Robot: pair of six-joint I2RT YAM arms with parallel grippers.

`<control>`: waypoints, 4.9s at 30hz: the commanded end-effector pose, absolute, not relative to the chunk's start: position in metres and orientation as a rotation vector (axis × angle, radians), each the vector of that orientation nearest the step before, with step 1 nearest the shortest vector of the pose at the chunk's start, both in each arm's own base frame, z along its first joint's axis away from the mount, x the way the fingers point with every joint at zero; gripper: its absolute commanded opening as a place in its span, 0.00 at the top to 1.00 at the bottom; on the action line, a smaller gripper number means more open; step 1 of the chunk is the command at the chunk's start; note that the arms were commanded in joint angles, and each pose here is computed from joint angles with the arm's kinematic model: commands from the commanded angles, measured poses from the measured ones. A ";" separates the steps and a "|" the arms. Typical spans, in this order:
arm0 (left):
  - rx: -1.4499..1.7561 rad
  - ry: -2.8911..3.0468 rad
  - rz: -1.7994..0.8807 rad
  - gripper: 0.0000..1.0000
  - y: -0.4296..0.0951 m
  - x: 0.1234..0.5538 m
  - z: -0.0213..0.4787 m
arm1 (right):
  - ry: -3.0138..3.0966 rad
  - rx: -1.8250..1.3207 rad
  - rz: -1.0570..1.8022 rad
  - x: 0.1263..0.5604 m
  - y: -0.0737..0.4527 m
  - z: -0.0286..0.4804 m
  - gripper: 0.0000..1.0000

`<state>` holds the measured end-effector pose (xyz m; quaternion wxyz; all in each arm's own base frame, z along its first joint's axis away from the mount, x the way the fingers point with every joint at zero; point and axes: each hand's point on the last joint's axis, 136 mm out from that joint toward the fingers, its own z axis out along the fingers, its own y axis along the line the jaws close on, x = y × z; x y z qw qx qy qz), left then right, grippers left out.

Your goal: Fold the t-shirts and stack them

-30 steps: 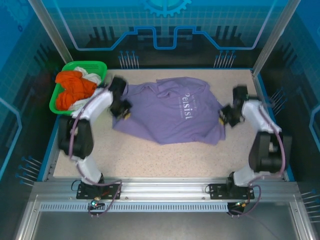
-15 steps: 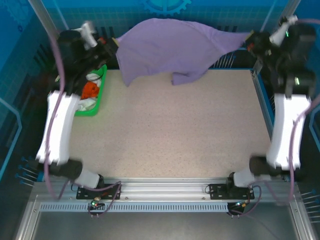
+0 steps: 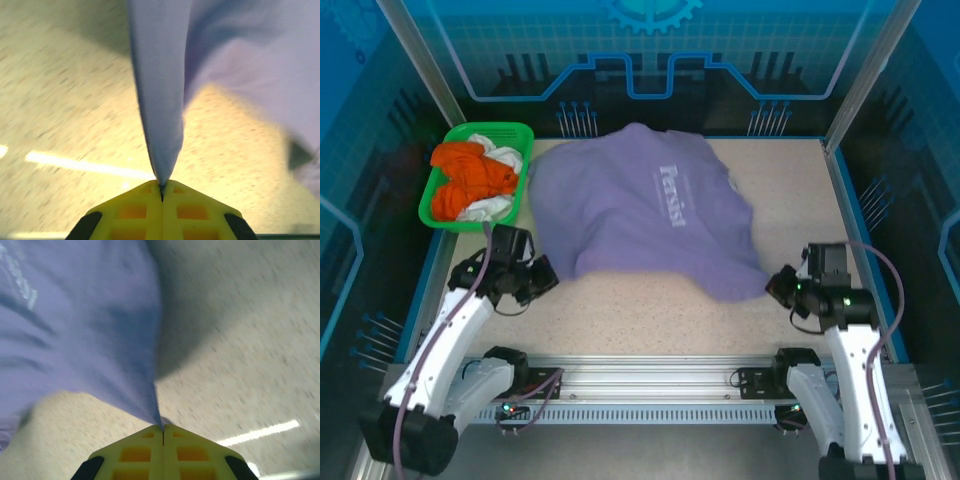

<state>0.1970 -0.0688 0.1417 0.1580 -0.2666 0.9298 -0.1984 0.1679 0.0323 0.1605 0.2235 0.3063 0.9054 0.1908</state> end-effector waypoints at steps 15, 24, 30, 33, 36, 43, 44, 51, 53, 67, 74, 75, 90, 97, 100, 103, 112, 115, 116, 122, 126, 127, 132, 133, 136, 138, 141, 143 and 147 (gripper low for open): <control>-0.920 2.379 -0.313 0.32 -0.029 0.268 0.231 | 2.443 1.005 0.251 0.218 -0.007 0.182 0.33; -0.740 2.779 -0.302 0.64 -0.094 0.352 0.128 | 2.764 0.690 0.212 0.350 0.063 0.122 0.67; -0.778 2.977 -0.102 0.67 -0.099 0.372 0.050 | 2.925 0.736 0.181 0.403 0.091 0.057 0.66; -0.804 2.995 -0.025 0.65 -0.095 0.385 0.028 | 2.951 0.740 0.173 0.427 0.098 0.033 0.65; -0.806 3.017 -0.007 0.64 -0.100 0.401 0.011 | 2.996 0.755 0.146 0.443 0.102 0.012 0.62; -0.789 3.018 -0.014 0.64 -0.113 0.458 -0.013 | 2.961 0.962 0.154 0.485 0.091 -0.005 0.55; -0.790 3.011 -0.023 0.63 -0.115 0.468 -0.014 | 2.947 1.002 0.167 0.492 0.089 -0.006 0.55; -0.834 2.921 -0.137 0.61 -0.120 0.536 -0.021 | 2.822 1.177 0.299 0.551 0.065 -0.025 0.55; -0.900 2.872 -0.169 0.60 -0.109 0.549 -0.024 | 2.757 1.231 0.349 0.568 0.056 -0.030 0.55; -0.841 2.540 -0.380 0.28 -0.060 0.588 0.139 | 2.340 0.986 0.802 0.652 0.058 0.126 0.30; -1.091 2.625 -0.486 0.23 -0.087 0.493 0.160 | 2.543 0.893 0.538 0.527 0.053 0.175 0.29; -1.116 2.625 -0.509 0.23 -0.092 0.481 0.159 | 2.544 0.912 0.528 0.508 0.050 0.177 0.29; -1.478 2.756 -0.153 0.35 -0.120 0.429 0.082 | 2.809 1.152 0.359 0.260 0.038 0.089 0.29; -1.532 2.756 -0.015 0.37 -0.122 0.415 0.063 | 2.850 1.166 0.333 0.234 0.037 0.078 0.30; -1.545 2.754 -0.003 0.38 -0.120 0.408 0.056 | 2.851 1.159 0.343 0.231 0.037 0.075 0.30; -1.571 2.751 -0.007 0.40 -0.118 0.407 0.049 | 2.864 1.147 0.362 0.231 0.039 0.072 0.30; -1.572 2.761 0.000 0.49 -0.116 0.421 0.032 | 2.886 1.097 0.386 0.235 0.043 0.071 0.31; -1.585 2.760 0.020 0.49 -0.113 0.417 0.027 | 2.884 1.094 0.391 0.235 0.043 0.072 0.31; -1.593 2.760 0.013 0.50 -0.112 0.417 0.024 | 2.883 1.093 0.401 0.235 0.044 0.072 0.32; -1.587 2.763 0.023 0.56 -0.106 0.422 0.018 | 2.886 1.099 0.397 0.231 0.044 0.070 0.32; -1.591 2.772 0.033 0.60 -0.105 0.419 0.017 | 2.889 1.099 0.384 0.229 0.043 0.071 0.33; -1.594 2.776 0.034 0.60 -0.105 0.417 0.016 | 2.886 1.098 0.381 0.229 0.042 0.071 0.32; -1.600 2.780 0.026 0.63 -0.106 0.412 0.012 | 2.884 1.102 0.383 0.229 0.042 0.070 0.33; -1.602 2.780 0.028 0.65 -0.105 0.413 0.011 | 2.883 1.102 0.384 0.229 0.042 0.070 0.33; -1.591 2.781 0.016 0.70 -0.107 0.416 0.013 | 2.890 1.100 0.383 0.229 0.042 0.070 0.33; -1.577 2.782 0.019 0.72 -0.106 0.418 0.017 | 2.896 1.102 0.379 0.227 0.042 0.070 0.34; -1.546 2.785 0.017 0.80 -0.105 0.419 0.024 | 2.927 1.119 0.347 0.220 0.041 0.068 0.36; -1.518 2.789 0.015 0.88 -0.105 0.417 0.031 | 2.969 1.122 0.359 0.213 0.044 0.064 0.38; -1.449 2.802 -0.003 0.95 -0.104 0.407 0.045 | 3.029 1.103 0.423 0.200 0.057 0.058 0.45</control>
